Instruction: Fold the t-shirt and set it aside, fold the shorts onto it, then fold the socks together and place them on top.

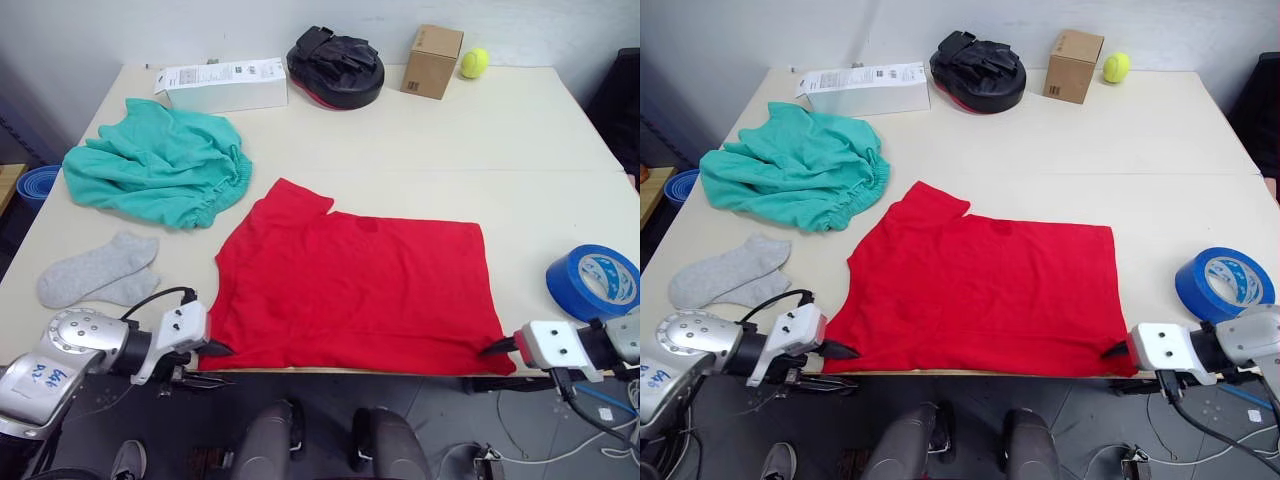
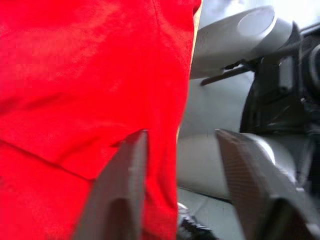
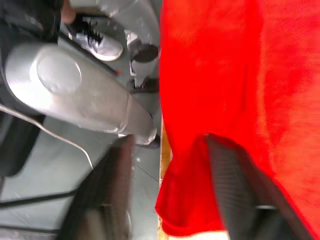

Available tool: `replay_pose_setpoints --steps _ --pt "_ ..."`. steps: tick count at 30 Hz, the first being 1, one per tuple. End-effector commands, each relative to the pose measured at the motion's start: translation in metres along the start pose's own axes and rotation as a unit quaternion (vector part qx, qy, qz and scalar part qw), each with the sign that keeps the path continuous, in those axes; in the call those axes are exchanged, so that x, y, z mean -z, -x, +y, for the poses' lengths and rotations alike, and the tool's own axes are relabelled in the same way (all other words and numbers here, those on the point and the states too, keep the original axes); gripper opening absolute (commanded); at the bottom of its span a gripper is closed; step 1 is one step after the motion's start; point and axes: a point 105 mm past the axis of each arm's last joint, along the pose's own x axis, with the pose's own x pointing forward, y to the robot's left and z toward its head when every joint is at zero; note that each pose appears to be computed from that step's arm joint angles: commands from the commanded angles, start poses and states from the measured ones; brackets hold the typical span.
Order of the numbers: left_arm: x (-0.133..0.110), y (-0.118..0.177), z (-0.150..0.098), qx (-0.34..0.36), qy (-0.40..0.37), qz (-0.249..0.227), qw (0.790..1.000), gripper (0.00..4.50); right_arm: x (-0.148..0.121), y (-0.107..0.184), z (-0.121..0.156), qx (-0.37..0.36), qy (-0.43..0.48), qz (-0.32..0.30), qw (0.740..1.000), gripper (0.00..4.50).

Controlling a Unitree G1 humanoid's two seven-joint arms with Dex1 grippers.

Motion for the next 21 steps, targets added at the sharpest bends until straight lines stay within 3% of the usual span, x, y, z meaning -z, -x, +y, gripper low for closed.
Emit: replay_pose_setpoints --steps 1,3,4,8,12,16,21 --pt "-0.028 0.027 0.010 -0.004 0.033 -0.063 0.997 3.89 -0.035 0.020 -0.020 0.031 -0.029 -0.067 0.997 3.76" --pt "-0.043 0.038 0.026 -0.026 0.054 -0.097 0.993 4.43 -0.051 0.025 -0.034 0.049 -0.053 -0.104 0.992 4.40" --pt "-0.051 0.044 0.038 -0.045 0.065 -0.115 0.990 4.47 -0.059 0.027 -0.043 0.057 -0.064 -0.120 0.989 4.46" --pt "-0.084 0.050 0.080 -0.082 0.127 -0.170 0.974 4.47 -0.073 0.022 -0.080 0.099 -0.112 -0.136 0.979 4.46" --pt "-0.108 0.036 0.115 -0.106 0.166 -0.191 0.962 4.47 -0.075 0.012 -0.131 0.181 -0.165 -0.130 0.961 4.46" --pt "-0.117 0.018 0.149 -0.145 0.194 -0.183 0.953 4.47 -0.073 0.003 -0.175 0.250 -0.213 -0.105 0.938 4.46" --pt "-0.130 0.008 0.184 -0.196 0.225 -0.205 0.932 4.47 -0.065 -0.003 -0.205 0.301 -0.226 -0.057 0.925 4.46"
